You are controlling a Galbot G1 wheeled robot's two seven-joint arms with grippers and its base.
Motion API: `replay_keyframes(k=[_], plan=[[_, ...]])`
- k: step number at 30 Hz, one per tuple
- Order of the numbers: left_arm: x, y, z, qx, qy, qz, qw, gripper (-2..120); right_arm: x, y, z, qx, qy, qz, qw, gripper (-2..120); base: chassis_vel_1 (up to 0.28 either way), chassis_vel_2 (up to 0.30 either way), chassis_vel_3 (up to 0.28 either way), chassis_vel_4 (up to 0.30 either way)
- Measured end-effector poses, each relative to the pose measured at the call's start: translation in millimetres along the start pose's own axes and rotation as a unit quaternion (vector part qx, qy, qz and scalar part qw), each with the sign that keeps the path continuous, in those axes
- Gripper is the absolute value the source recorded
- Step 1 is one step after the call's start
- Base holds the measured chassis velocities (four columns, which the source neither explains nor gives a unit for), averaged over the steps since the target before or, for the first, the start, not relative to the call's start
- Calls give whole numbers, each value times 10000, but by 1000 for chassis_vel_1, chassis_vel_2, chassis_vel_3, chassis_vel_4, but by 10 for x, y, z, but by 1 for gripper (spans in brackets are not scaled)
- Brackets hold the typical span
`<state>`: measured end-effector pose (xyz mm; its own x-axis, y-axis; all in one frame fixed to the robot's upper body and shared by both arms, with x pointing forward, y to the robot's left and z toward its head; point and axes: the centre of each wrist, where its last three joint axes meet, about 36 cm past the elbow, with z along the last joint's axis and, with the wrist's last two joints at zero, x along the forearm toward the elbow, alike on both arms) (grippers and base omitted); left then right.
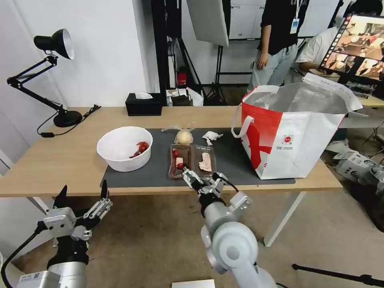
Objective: Pick up the trash from the table and place it into the takeout bag.
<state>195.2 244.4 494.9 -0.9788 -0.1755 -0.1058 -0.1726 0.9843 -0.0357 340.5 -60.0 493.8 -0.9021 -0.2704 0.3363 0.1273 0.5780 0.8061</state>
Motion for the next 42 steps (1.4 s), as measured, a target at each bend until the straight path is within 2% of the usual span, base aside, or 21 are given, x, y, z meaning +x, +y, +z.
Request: replay_keyframes(k=[6,12,23,29,34,42], plan=[[-7,-5,-1,12,-14,2,10000,100,-100,91,-58,-472,58,212,9986,100,0,0,0,0],[-10,-3,-2,6,-22,6,10000,100,-157,117,-119,-701,20,357,9969,100,0,0,0,0],[-13,-22,0,46,-19,27,10000,100,-269,67,-190,-823,-144,536,9951,100,0,0,0,0],[-13,-25,0,57,-26,19,10000,100,-329,48,-243,-987,-79,577,9934,100,0,0,0,0],[-10,-25,1,50,-73,5,10000,100,-446,13,-387,-1432,118,530,9882,100,0,0,0,0],[-7,-29,3,35,-98,5,9999,100,-518,-27,-436,-1559,163,555,9861,100,0,0,0,0]])
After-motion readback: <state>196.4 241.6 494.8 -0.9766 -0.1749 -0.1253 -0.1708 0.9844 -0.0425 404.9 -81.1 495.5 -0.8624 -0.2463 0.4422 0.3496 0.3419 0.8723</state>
